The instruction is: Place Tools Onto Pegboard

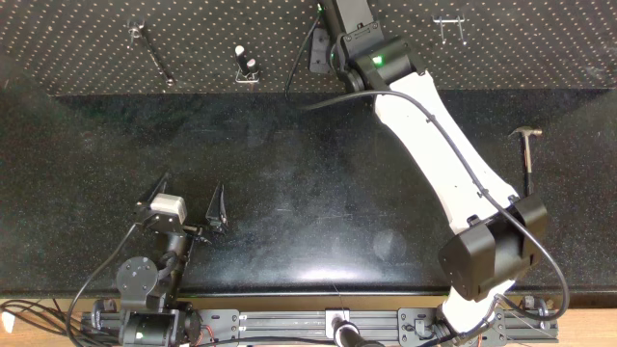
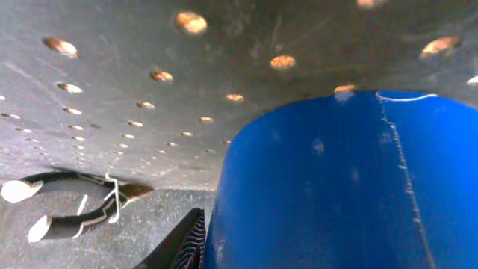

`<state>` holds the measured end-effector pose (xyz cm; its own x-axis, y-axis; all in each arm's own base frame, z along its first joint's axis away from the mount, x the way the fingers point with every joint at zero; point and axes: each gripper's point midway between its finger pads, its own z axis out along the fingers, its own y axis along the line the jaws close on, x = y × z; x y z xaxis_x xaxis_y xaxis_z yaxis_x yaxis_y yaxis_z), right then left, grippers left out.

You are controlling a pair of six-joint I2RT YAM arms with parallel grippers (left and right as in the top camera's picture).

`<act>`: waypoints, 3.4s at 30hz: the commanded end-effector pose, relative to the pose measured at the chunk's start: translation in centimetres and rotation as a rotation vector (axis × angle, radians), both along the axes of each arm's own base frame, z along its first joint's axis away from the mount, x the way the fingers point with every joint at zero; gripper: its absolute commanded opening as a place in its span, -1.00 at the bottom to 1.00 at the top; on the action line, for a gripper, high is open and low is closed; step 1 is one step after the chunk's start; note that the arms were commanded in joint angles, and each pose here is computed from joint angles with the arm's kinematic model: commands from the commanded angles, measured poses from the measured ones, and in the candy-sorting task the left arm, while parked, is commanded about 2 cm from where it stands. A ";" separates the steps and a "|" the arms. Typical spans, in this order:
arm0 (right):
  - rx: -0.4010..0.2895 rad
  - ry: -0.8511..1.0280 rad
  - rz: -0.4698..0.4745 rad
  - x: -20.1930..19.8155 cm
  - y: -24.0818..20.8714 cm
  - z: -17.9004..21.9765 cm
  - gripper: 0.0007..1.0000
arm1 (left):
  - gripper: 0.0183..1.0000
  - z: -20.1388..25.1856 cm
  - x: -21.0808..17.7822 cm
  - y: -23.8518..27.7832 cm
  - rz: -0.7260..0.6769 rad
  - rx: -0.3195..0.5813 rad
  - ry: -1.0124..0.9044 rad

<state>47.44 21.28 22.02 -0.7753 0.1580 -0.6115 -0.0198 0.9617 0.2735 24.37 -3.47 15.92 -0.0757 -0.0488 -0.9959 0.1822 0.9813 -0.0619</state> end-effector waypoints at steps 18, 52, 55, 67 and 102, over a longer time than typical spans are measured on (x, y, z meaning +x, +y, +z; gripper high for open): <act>-0.049 0.149 -0.091 -0.8 -3.2 -3.1 -0.38 | 0.99 0.1 -0.1 -0.3 -0.018 0.010 -0.007; -0.033 0.112 -0.104 -0.6 -3.2 0.6 -0.41 | 0.99 0.1 -0.1 -0.3 -0.018 0.010 -0.007; -0.026 0.100 -0.101 -0.4 -3.0 0.9 -0.41 | 0.99 0.1 -0.1 -0.3 -0.018 0.010 -0.007; -0.025 0.153 -0.078 -1.9 -2.8 1.3 -0.40 | 0.99 0.1 -0.1 -0.3 -0.018 0.010 -0.006; 0.036 0.116 -0.020 -9.5 -3.7 9.7 -0.40 | 0.99 0.1 -0.1 -0.3 -0.019 0.010 -0.006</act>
<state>40.20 18.25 28.76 -0.8543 0.1869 -0.4850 0.0453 0.9563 0.2889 24.37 -3.47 15.92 -0.0757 -0.0488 -0.9959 0.1822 0.9813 -0.0619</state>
